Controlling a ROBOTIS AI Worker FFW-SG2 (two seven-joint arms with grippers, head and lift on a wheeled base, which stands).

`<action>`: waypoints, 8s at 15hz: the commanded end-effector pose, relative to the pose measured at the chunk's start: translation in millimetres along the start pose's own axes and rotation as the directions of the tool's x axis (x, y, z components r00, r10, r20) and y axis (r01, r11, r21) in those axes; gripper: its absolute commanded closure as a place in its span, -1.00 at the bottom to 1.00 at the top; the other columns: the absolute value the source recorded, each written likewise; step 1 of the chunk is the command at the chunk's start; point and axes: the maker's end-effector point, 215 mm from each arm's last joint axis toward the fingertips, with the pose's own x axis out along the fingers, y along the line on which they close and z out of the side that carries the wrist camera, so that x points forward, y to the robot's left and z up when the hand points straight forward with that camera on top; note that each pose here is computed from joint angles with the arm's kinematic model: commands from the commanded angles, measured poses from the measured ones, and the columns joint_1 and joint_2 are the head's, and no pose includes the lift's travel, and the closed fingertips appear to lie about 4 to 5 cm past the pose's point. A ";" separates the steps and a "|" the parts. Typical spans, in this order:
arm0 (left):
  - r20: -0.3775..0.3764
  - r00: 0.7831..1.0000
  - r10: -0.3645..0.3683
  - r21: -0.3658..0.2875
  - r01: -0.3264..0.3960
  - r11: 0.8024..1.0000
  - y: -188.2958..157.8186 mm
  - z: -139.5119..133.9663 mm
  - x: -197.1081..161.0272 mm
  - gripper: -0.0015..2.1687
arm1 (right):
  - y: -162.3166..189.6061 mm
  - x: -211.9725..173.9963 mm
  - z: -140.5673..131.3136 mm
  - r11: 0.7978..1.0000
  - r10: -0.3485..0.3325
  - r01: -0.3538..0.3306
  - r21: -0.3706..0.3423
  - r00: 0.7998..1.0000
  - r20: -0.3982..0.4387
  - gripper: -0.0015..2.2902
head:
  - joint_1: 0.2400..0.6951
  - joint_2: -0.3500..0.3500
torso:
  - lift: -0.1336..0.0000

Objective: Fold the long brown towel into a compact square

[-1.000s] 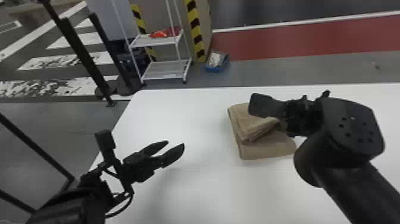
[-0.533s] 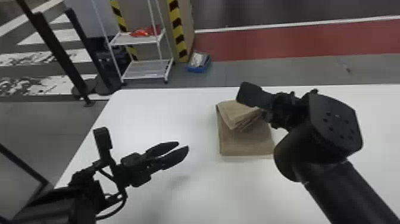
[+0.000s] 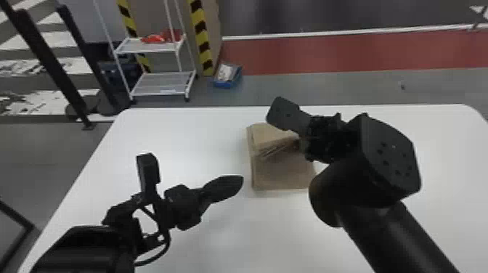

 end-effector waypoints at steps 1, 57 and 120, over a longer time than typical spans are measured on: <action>-0.006 1.000 -0.028 0.011 0.028 1.000 -12.8 -7.3 12.3 0.98 | 4.9 -3.3 1.9 1.000 0.012 -0.013 0.009 1.000 0.006 -0.13 | 1.00 0.36 | -0.86; -0.163 0.985 0.062 0.104 -0.045 0.994 2.7 -55.1 73.1 0.98 | 83.9 -45.0 -24.2 0.959 0.282 -0.283 -0.031 0.959 -0.023 -0.79 | 1.00 0.22 | -0.86; -0.086 0.977 0.196 -0.113 -0.205 0.972 55.9 3.0 -69.3 -0.95 | 15.6 -8.9 17.3 0.978 -0.113 0.039 0.207 0.926 0.360 -0.33 | 1.00 0.57 | -0.86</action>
